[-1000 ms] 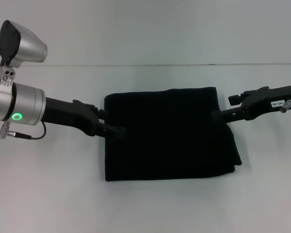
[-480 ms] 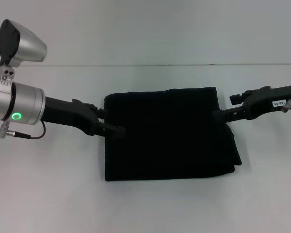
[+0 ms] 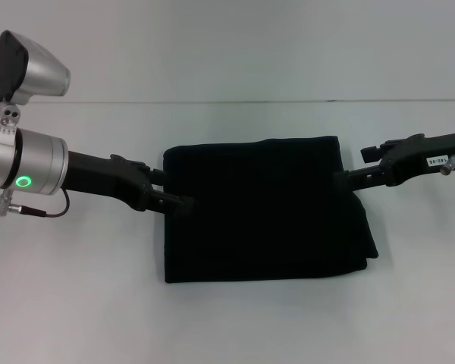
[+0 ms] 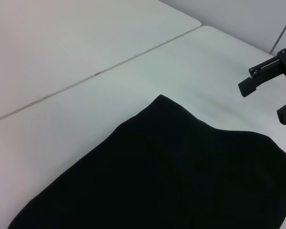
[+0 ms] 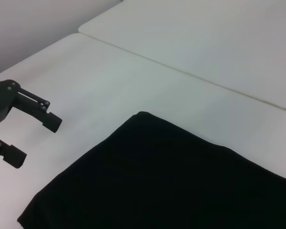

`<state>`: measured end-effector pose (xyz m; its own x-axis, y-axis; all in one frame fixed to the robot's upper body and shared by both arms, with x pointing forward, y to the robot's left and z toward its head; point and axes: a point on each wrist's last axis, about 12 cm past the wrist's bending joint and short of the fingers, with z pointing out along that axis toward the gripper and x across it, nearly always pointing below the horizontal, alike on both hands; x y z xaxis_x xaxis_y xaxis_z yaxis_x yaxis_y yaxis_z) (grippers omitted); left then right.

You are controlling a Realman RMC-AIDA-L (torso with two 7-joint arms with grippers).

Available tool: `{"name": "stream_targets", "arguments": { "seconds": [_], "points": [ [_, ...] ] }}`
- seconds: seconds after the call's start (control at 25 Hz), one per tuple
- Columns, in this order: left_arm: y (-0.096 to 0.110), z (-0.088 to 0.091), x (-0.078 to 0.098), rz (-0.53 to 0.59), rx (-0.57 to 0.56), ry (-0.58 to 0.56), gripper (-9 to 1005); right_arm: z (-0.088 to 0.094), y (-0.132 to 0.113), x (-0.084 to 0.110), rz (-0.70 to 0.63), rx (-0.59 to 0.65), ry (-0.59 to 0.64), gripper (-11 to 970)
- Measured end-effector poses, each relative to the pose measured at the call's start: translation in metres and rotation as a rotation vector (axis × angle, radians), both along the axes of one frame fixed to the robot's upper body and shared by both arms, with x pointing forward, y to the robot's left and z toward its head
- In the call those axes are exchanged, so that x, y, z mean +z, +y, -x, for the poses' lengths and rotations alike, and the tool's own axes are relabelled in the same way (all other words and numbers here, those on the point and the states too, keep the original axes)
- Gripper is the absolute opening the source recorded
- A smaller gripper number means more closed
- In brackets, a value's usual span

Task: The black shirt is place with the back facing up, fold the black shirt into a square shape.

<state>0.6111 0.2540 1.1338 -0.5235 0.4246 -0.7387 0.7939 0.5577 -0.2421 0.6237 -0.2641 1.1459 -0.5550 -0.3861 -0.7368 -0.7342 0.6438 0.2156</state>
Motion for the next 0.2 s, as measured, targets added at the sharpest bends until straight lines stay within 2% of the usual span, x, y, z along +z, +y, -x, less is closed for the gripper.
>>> {"name": "stream_targets", "arguments": {
  "seconds": [0.2],
  "points": [
    [0.0, -0.0007, 0.0007, -0.001, 0.001, -0.003, 860, 0.0, 0.0001, 0.0, 0.001, 0.0, 0.0, 927]
  ]
}}
